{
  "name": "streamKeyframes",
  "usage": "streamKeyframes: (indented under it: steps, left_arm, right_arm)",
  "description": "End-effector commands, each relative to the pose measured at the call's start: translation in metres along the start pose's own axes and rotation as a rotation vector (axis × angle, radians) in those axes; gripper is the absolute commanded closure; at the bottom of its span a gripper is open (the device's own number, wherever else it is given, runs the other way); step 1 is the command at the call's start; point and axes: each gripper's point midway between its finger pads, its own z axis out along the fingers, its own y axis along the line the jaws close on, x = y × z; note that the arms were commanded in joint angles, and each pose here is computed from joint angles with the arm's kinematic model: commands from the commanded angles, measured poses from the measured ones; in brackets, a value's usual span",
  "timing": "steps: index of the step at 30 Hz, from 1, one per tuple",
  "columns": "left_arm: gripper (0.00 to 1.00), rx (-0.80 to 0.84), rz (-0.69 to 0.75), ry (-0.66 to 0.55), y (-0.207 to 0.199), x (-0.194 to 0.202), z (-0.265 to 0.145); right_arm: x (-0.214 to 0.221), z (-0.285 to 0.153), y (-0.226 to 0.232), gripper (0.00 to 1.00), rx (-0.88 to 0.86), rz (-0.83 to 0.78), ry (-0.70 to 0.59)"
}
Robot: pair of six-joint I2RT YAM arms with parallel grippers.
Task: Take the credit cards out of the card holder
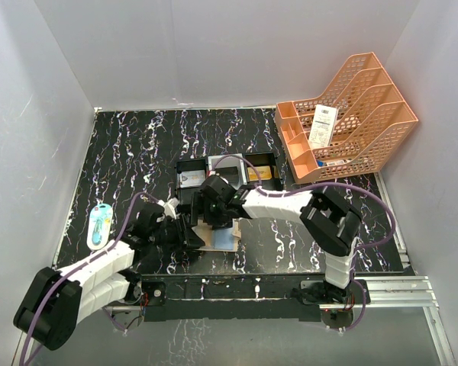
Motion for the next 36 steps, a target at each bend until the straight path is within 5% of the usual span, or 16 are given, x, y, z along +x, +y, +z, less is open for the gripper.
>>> streamKeyframes:
  steps: [1,13,25,30,36]
  left_arm:
    - [0.65,0.102,0.083,-0.039,-0.035,-0.022,0.001]
    - [0.62,0.127,0.201,0.01,-0.073,-0.022,0.023]
    - [0.61,0.014,0.252,0.02,-0.077,-0.009,0.034]
    - [0.57,-0.096,0.234,-0.137,-0.064,-0.029,0.009]
    - [0.55,-0.223,0.139,-0.157,-0.043,-0.033,0.003]
  right_arm:
    - [-0.022,-0.045,0.047,0.04,-0.122,-0.023,-0.092]
    - [-0.062,-0.126,-0.013,0.02,-0.119,0.203,-0.37]
    - [-0.04,-0.162,-0.039,0.02,-0.472,0.303,-0.449]
    - [-0.036,-0.156,-0.032,0.17,-0.467,0.247,-0.393]
    - [-0.032,-0.136,-0.016,0.42,-0.467,0.191,-0.27]
